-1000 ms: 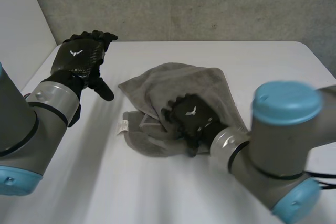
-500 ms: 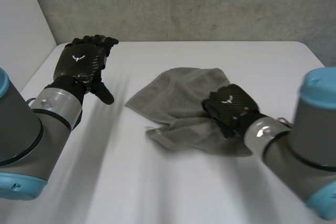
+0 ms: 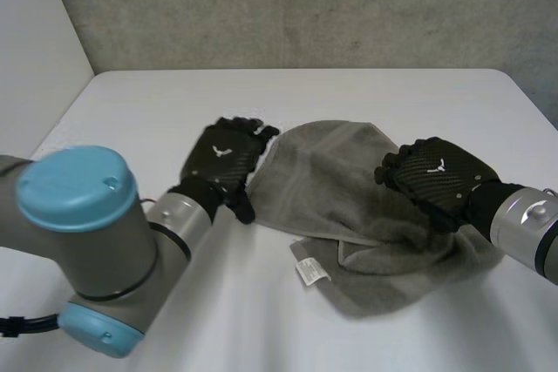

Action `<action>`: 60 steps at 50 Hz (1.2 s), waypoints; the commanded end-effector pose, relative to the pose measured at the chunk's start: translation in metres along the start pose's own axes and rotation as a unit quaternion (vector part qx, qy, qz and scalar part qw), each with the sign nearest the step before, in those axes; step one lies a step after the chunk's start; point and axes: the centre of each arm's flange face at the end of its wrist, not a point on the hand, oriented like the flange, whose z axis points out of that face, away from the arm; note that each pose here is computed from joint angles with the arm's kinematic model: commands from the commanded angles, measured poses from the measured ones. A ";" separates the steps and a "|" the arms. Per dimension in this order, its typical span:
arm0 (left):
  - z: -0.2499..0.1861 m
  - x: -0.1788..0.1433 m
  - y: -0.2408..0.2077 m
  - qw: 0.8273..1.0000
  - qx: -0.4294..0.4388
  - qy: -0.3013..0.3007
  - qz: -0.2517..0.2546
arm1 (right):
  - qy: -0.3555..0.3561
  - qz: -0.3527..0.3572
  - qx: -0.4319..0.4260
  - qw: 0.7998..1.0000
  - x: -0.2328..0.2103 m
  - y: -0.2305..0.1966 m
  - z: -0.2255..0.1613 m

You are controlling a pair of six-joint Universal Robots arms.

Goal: Fold the towel.

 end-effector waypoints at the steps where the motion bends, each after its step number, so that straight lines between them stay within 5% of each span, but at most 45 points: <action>1: 0.007 0.011 0.012 0.999 -0.008 0.014 0.046 | -0.023 0.026 0.019 0.999 -0.034 0.001 -0.008; 33: 0.039 0.046 0.049 0.996 -0.030 0.057 0.056 | -0.072 0.005 -0.043 0.996 -0.108 0.040 -0.001; 60: 0.056 0.077 0.056 0.995 -0.013 0.087 0.038 | -0.087 -0.031 -0.078 0.993 -0.088 0.037 -0.016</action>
